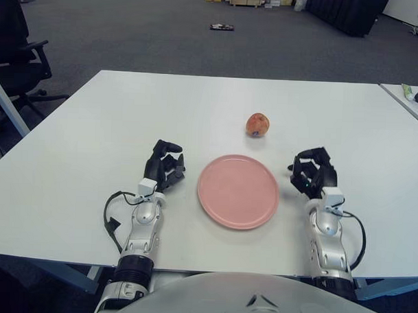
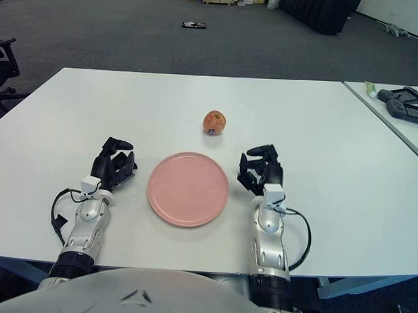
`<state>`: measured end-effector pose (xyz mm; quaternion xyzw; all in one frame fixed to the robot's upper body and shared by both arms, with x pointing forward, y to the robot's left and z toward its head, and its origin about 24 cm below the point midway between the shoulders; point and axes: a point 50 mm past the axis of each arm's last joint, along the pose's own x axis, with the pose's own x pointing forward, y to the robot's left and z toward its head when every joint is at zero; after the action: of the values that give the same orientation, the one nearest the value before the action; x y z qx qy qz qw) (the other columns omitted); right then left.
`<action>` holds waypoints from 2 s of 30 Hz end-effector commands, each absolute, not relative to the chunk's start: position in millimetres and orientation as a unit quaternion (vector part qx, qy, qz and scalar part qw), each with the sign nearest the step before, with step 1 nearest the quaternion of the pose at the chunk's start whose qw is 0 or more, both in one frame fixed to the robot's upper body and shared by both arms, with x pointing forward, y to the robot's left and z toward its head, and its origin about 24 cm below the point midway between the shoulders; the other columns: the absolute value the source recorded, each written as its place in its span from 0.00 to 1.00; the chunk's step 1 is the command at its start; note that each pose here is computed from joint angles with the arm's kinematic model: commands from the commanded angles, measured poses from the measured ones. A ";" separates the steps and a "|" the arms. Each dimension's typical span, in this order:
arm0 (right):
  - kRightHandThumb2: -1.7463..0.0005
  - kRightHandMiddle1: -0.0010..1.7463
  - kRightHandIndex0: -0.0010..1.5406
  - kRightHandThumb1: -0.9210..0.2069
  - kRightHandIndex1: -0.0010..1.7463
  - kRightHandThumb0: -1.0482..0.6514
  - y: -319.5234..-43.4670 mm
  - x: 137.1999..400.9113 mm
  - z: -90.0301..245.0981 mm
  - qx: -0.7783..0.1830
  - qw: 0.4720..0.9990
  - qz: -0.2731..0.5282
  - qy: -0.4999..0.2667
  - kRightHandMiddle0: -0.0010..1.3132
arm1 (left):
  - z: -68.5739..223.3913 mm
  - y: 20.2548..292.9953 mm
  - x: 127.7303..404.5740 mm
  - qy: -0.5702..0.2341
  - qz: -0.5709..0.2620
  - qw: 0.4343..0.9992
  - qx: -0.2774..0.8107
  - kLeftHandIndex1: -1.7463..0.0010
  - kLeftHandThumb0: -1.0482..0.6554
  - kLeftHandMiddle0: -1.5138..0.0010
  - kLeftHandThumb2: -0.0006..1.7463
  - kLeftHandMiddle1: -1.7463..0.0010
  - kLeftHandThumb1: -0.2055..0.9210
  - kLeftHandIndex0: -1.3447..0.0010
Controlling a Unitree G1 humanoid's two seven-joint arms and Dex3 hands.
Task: Put the apple into the plate.
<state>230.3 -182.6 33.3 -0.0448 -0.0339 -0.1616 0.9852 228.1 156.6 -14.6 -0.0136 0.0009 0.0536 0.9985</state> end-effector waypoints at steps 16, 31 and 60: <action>0.69 1.00 0.32 0.01 0.66 0.41 -170.1 287.4 77.4 -0.211 0.968 -0.048 -0.128 0.15 | -19.7 157.6 228.4 0.011 0.058 0.998 -0.016 0.00 0.39 0.55 0.52 0.00 0.76 0.73; 0.56 0.36 0.00 0.16 0.25 0.26 -156.0 337.3 70.3 -0.384 0.921 0.041 -0.050 0.00 | -21.4 158.4 228.0 0.013 0.064 0.998 -0.010 0.00 0.39 0.53 0.52 0.00 0.76 0.73; 0.68 0.00 0.00 0.29 0.00 0.13 -132.4 377.1 41.4 -0.472 0.869 0.111 0.100 0.00 | -20.8 159.4 225.9 0.005 0.068 0.998 -0.016 0.00 0.39 0.53 0.52 0.00 0.76 0.73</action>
<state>372.0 -136.2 35.9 -0.4576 0.0964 0.1066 0.8775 230.1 157.8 -14.2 -0.0144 -0.0106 0.0638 0.9978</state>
